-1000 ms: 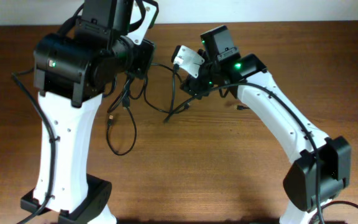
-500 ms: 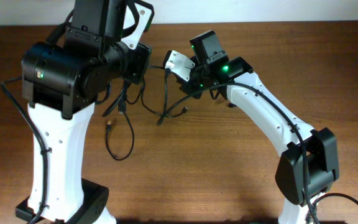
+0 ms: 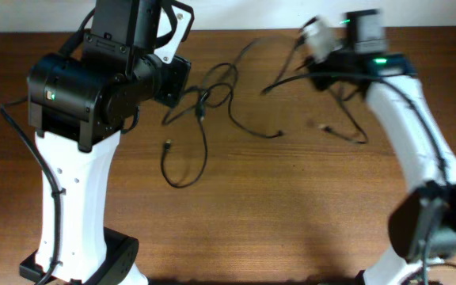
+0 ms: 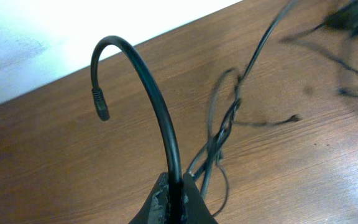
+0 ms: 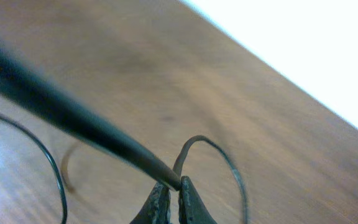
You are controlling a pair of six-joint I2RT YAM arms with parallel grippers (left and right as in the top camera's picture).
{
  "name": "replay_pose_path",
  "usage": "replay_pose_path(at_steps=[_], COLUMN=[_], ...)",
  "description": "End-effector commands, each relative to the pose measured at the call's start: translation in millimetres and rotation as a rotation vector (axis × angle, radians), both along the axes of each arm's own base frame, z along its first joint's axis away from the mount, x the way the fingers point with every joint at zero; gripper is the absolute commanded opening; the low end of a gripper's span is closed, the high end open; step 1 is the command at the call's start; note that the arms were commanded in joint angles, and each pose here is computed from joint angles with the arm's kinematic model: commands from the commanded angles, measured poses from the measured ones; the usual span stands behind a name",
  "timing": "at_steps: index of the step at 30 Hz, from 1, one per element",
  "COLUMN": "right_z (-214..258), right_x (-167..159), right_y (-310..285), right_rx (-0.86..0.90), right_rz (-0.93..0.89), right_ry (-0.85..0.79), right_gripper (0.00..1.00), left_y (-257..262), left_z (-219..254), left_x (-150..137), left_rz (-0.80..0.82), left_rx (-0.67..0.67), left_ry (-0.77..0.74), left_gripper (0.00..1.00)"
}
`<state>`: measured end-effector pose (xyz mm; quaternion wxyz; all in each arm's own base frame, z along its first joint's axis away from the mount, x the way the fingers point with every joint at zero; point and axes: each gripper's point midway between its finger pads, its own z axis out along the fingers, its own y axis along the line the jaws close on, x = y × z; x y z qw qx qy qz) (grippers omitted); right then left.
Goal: Untangle cables
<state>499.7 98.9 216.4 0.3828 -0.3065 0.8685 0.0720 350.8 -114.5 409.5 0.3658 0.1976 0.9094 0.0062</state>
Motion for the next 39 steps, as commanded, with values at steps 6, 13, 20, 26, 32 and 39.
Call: replay_pose_path(at_steps=[6, 13, 20, 26, 32, 39], right_z=[84, 83, 82, 96, 81, 109], right_x=[-32, -54, -73, -57, 2, 60], right_y=[-153, -223, -277, -285, -272, -290], right_rx=[0.061, 0.057, 0.063, 0.121, -0.007, 0.036], right_rz=[-0.341, -0.493, -0.615, -0.637, -0.656, -0.691], right_ry=[-0.129, -0.109, -0.108, -0.193, -0.198, -0.192], right_gripper=[0.04, 0.04, 0.04, 0.04, 0.04, 0.04], left_y=[10, 12, 17, 17, 14, 12], left_z=[13, 12, 11, 10, 8, 6], left_x=[-5, -5, -6, -7, -9, -12], left_rz=[0.031, 0.038, 0.054, 0.053, 0.045, 0.048], left_rx=[0.002, 0.012, 0.033, 0.033, 0.017, -0.003], left_ry=[-0.044, -0.041, -0.036, -0.031, -0.017, 0.000], left_gripper=[0.00, 0.00, 0.00, 0.00, 0.00, 0.00])
